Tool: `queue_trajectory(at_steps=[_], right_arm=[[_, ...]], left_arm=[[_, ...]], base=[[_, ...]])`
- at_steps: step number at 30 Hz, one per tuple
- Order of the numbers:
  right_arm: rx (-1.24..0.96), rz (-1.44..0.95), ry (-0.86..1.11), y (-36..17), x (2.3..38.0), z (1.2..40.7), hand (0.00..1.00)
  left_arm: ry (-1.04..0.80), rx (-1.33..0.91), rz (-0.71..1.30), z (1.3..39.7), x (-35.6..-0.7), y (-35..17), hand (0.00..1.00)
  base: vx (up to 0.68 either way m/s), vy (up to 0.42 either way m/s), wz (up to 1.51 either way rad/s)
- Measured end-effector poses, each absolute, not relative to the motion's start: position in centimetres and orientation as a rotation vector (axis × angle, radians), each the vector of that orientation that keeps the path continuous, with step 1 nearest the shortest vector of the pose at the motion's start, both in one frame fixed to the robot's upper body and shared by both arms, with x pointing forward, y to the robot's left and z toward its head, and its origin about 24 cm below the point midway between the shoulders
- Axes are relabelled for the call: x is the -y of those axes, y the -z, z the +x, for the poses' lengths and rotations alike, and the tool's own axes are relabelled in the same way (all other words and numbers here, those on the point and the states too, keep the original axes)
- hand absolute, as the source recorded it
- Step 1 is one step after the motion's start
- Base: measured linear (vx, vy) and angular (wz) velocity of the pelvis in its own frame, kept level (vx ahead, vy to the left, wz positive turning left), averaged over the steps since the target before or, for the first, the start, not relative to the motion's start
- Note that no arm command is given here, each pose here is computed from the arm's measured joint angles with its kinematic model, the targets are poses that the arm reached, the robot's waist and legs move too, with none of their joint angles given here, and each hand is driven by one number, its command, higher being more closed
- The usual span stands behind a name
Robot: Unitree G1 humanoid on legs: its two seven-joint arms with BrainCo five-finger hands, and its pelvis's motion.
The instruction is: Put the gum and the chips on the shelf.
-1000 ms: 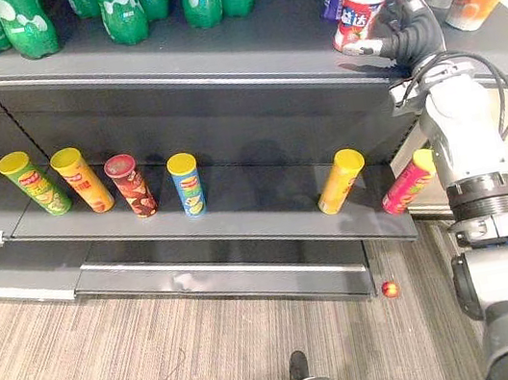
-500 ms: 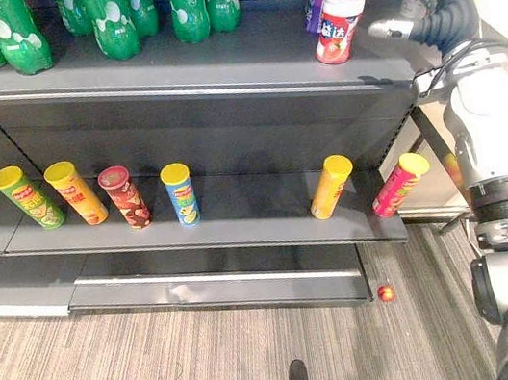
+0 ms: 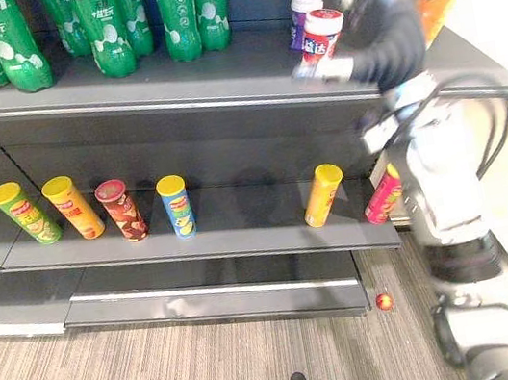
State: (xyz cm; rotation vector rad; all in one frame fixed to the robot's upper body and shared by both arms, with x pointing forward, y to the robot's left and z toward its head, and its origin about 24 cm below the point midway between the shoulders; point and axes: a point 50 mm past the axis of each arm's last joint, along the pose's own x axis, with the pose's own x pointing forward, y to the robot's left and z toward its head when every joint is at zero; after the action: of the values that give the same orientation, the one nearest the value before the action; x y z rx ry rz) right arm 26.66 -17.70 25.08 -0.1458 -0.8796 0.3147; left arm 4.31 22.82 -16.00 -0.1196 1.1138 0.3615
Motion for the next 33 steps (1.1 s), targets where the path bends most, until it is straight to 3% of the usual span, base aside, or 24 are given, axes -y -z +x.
queue_trajectory(at_steps=[7, 11, 14, 20, 33], right_arm=[[0.491, 0.010, -0.569, -14.3, 13.0, 24.2, 0.00], [0.269, 0.050, -0.630, -9.1, 12.3, 22.1, 0.00], [0.042, 0.045, -0.554, -3.6, 13.2, 21.6, 0.00], [-0.478, 0.062, -0.294, 8.0, 15.2, 16.9, 0.00], [-0.898, 0.025, 0.219, 15.0, 21.1, 8.3, 0.00]], left_arm=[[-0.314, -1.116, -0.152, 4.5, -22.5, 16.1, 0.00], [-0.250, -1.129, -0.140, 4.6, -22.3, 16.2, 0.00], [-0.224, -1.135, -0.125, 4.8, -22.0, 16.2, 0.00], [-0.253, -1.153, -0.141, 4.6, -21.6, 16.5, 0.00], [-0.310, -1.192, -0.193, 4.0, -21.3, 16.7, 0.00]], base=[[-0.01, -0.023, -0.08], [-0.01, -0.009, -0.07], [-0.01, -0.003, -0.03], [0.00, -0.003, 0.01], [0.00, 0.000, 0.00]])
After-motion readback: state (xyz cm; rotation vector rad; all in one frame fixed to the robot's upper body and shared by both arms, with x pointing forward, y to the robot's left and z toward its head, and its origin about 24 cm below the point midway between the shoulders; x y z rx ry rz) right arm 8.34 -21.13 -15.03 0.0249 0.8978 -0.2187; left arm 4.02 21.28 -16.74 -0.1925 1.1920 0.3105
